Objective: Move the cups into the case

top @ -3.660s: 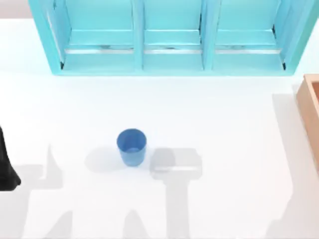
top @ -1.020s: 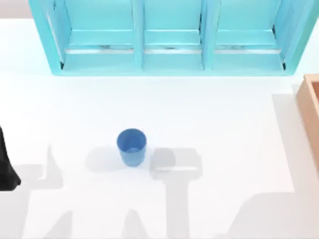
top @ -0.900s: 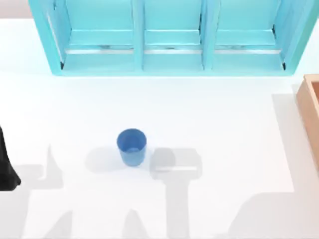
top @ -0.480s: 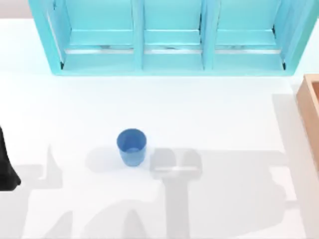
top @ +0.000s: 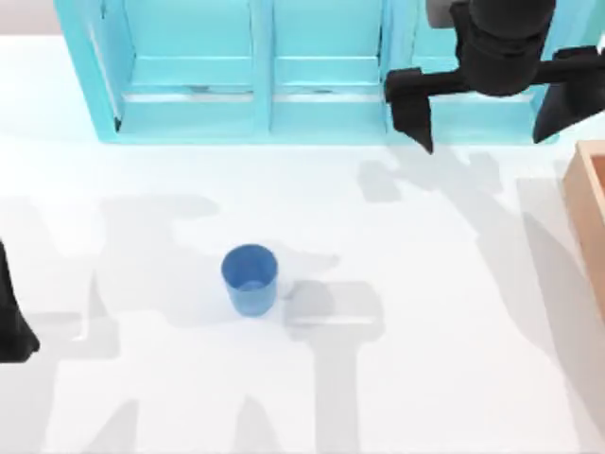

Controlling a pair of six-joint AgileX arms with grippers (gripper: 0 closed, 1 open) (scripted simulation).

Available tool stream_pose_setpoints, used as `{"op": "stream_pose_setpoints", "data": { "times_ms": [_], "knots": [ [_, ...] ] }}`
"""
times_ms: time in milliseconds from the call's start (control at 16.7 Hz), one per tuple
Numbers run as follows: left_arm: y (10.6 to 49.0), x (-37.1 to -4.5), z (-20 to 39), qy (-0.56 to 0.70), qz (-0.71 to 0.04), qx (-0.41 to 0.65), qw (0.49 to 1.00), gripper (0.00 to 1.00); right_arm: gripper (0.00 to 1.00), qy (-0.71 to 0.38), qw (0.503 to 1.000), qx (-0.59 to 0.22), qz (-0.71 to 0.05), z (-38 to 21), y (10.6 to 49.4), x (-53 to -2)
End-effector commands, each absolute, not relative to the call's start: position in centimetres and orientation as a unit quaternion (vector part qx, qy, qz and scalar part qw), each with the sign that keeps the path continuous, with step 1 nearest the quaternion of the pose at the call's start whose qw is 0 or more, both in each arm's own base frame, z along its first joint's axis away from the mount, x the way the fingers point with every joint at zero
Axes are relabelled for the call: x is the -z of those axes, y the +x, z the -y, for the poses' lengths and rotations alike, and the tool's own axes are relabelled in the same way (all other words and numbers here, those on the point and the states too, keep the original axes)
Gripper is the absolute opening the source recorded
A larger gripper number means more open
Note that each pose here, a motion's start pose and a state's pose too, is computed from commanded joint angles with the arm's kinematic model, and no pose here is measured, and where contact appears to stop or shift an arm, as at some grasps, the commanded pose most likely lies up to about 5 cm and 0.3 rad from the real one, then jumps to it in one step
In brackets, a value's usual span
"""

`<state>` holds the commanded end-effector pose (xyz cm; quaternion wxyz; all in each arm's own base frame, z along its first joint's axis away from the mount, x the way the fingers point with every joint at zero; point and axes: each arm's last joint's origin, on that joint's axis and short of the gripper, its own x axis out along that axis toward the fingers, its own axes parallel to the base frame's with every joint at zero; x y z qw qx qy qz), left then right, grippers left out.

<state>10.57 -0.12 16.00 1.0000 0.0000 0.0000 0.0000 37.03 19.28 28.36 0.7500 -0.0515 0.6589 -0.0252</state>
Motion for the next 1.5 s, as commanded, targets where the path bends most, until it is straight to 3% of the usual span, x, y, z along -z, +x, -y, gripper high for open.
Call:
{"op": "stream_pose_setpoints", "data": {
  "times_ms": [240,480,1020,1500],
  "knots": [
    [10.6,-16.0,0.1,0.000,0.000,0.000,1.000,1.00,1.00,-0.035,0.783,0.012,-0.621,-33.4,32.1,-25.4],
    [10.6,-16.0,0.1,0.000,0.000,0.000,1.000,1.00,1.00,-0.006,0.801,0.004,-0.598,-40.3,27.8,-23.2],
    [10.6,-16.0,0.1,0.000,0.000,0.000,1.000,1.00,1.00,0.002,0.804,0.005,-0.595,-41.3,27.4,-22.2],
    [10.6,-16.0,0.1,0.000,0.000,0.000,1.000,1.00,1.00,0.004,0.806,0.003,-0.592,-41.5,30.0,-13.9]
  ]
}}
